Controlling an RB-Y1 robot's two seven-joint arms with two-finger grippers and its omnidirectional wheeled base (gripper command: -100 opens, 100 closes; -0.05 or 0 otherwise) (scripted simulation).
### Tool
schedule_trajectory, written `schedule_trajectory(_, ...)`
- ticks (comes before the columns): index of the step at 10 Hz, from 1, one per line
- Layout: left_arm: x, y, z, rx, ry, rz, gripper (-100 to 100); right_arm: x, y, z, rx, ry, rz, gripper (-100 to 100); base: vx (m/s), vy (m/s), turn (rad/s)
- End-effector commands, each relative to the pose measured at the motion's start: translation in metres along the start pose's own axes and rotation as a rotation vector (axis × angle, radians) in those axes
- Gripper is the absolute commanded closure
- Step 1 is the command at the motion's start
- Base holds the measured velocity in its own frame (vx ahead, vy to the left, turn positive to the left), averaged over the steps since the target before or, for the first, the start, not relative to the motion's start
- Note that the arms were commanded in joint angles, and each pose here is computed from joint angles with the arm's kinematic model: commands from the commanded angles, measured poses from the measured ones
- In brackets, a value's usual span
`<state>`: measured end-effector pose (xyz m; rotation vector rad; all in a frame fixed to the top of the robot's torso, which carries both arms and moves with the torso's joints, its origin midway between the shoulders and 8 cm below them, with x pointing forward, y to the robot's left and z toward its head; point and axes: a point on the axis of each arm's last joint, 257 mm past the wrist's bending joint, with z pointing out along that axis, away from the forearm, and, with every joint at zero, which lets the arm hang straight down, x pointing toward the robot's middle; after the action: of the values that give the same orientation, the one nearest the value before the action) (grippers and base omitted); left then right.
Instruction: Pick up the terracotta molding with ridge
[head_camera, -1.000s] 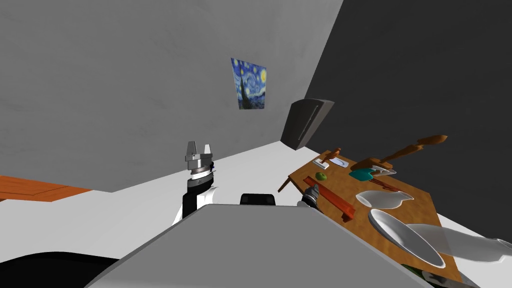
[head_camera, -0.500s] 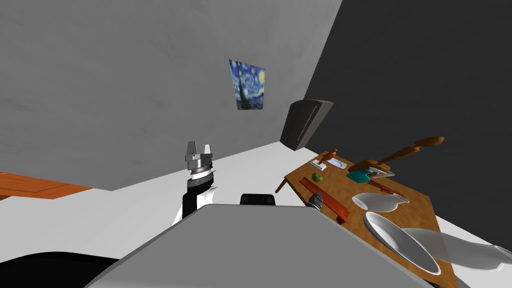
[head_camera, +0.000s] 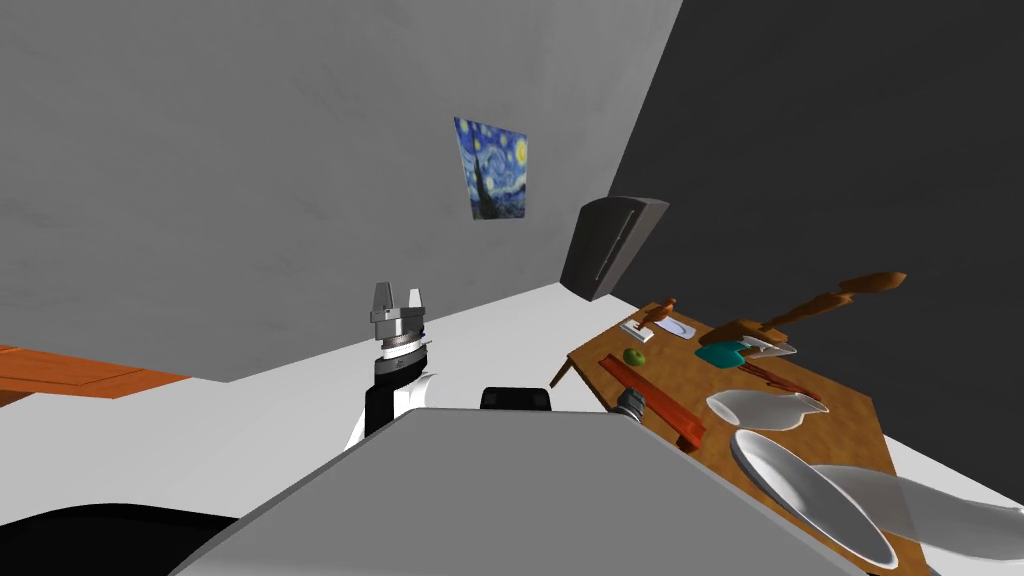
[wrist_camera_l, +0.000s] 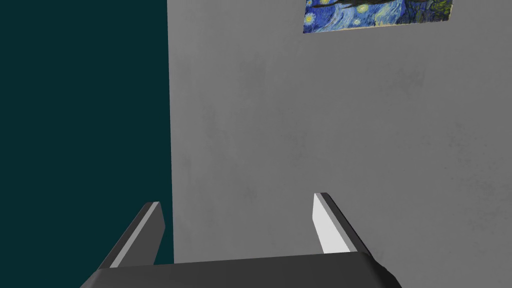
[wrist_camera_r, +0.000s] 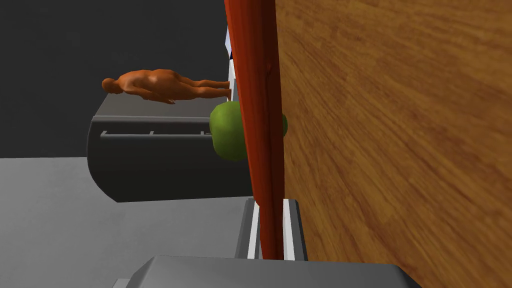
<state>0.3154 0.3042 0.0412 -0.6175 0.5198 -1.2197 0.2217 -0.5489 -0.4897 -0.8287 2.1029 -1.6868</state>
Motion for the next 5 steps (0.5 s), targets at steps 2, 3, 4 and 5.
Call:
schedule_trajectory(2, 0.0000, 0.0000, 0.0000, 0.000, 0.000, 0.000, 0, 0.0002, -0.0013, 0.0008, 0.003, 0.001, -0.001, 100, 0.000, 0.000, 0.000)
schedule_trajectory(3, 0.0000, 0.0000, 0.0000, 0.000, 0.000, 0.000, 0, 0.0003, -0.0010, 0.0006, 0.003, 0.001, -0.001, 100, 0.000, 0.000, 0.000)
schedule_trajectory(4, 0.0000, 0.0000, 0.0000, 0.000, 0.000, 0.000, 0, 0.0003, -0.0008, 0.0005, 0.002, 0.000, -0.001, 0, 0.000, 0.000, 0.000)
schedule_trajectory(5, 0.0000, 0.0000, 0.0000, 0.000, 0.000, 0.000, 0, 0.0003, -0.0006, 0.0004, 0.002, 0.000, -0.001, 100, 0.000, 0.000, 0.000)
